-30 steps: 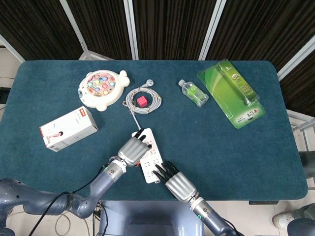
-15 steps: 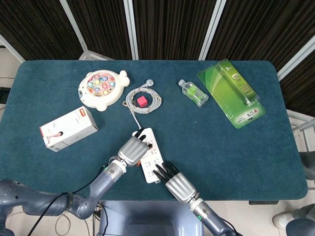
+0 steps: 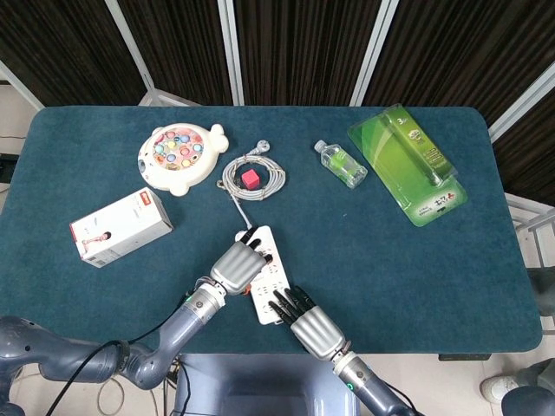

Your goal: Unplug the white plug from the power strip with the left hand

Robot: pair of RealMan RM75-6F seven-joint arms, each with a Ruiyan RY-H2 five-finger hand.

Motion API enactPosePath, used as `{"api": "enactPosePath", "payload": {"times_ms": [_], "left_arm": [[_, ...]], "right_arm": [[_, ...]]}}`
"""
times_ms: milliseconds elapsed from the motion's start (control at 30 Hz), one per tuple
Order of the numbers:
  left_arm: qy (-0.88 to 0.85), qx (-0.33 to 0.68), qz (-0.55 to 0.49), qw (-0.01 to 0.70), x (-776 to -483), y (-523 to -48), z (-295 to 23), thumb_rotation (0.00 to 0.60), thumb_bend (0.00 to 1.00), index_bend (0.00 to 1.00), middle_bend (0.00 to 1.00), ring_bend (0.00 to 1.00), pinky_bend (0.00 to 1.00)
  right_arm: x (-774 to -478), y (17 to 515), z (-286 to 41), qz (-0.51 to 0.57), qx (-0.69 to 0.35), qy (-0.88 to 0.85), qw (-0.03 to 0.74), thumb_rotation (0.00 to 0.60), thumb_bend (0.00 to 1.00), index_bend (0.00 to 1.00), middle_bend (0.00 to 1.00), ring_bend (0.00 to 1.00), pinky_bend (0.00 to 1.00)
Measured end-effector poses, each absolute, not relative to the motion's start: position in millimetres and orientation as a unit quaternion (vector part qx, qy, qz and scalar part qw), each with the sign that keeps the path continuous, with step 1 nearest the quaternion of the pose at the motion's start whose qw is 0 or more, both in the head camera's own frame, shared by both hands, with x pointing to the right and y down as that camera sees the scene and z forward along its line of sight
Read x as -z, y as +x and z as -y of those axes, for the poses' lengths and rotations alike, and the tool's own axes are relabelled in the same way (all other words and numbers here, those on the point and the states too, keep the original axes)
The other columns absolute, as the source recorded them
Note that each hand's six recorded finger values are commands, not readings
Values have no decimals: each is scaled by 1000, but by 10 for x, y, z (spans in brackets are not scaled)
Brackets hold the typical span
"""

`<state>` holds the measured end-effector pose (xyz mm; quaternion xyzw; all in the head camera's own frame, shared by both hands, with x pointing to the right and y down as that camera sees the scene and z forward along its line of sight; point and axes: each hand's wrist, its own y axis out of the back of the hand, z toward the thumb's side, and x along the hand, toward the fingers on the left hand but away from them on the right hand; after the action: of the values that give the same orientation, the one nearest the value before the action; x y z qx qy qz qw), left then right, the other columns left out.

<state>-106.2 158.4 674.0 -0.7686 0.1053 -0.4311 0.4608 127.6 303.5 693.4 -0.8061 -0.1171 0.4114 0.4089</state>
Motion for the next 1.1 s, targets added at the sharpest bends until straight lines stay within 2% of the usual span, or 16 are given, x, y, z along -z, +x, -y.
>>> {"api": "enactPosePath", "payload": {"times_ms": [1100], "left_arm": [[-770,428,-106,462,-6665,-1178,-1633,600,459,672,709,225,52]], "right_arm": [[-6918,1251,-3077,111,-410,-807,410,600,733,0,0,0,11]]}}
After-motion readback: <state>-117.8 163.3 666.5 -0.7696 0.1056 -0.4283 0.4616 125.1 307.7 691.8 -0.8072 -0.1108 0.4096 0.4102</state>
